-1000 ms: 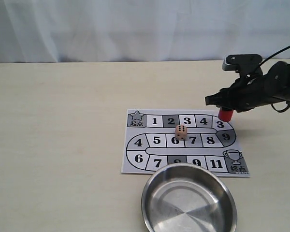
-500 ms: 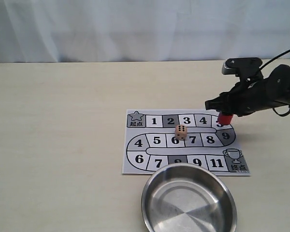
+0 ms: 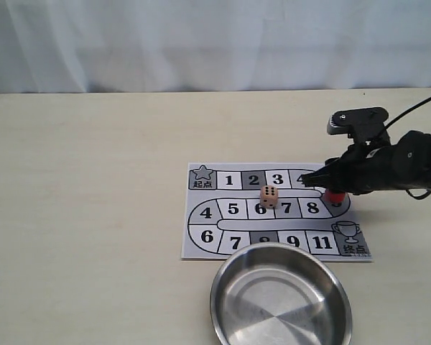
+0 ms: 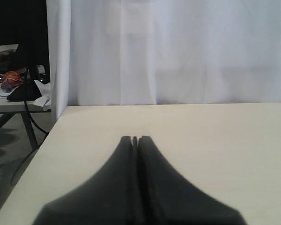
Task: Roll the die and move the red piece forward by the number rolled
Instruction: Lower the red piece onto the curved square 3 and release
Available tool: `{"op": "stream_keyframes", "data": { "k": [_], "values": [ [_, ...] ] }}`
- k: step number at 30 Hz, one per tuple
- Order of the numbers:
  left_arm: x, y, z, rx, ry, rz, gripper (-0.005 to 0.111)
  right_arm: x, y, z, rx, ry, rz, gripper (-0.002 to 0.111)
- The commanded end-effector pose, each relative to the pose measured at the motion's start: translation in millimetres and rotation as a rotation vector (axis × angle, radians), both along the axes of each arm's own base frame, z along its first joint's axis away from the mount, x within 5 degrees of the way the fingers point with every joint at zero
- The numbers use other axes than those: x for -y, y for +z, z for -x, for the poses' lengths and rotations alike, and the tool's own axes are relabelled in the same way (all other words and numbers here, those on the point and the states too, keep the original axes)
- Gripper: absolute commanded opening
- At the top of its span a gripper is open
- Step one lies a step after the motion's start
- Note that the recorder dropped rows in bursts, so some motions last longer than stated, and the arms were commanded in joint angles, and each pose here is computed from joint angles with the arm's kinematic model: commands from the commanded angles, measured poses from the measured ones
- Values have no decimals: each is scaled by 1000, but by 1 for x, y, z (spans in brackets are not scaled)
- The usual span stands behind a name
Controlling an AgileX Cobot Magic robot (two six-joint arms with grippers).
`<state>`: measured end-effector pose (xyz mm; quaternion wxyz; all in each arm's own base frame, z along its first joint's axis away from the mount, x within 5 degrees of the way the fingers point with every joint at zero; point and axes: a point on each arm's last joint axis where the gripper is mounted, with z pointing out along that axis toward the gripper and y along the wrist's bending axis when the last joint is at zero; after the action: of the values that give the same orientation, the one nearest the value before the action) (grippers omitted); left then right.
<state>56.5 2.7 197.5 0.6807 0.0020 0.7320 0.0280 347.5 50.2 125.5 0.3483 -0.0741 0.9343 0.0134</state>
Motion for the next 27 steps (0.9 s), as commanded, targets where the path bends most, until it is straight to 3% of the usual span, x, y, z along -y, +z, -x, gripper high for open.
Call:
{"op": "stream_keyframes", "data": {
  "k": [1,7,18,27],
  "values": [
    [0,3,0,16,-1,4,0,-5,-1,0,10,24,12,4],
    [0,3,0,16,-1,4,0,-4,-21,0,-40,21,21,4],
    [0,3,0,16,-1,4,0,-5,-24,1,-64,25,20,5],
    [0,3,0,18,-1,4,0,-5,-18,2,-59,28,15,22]
  ]
}}
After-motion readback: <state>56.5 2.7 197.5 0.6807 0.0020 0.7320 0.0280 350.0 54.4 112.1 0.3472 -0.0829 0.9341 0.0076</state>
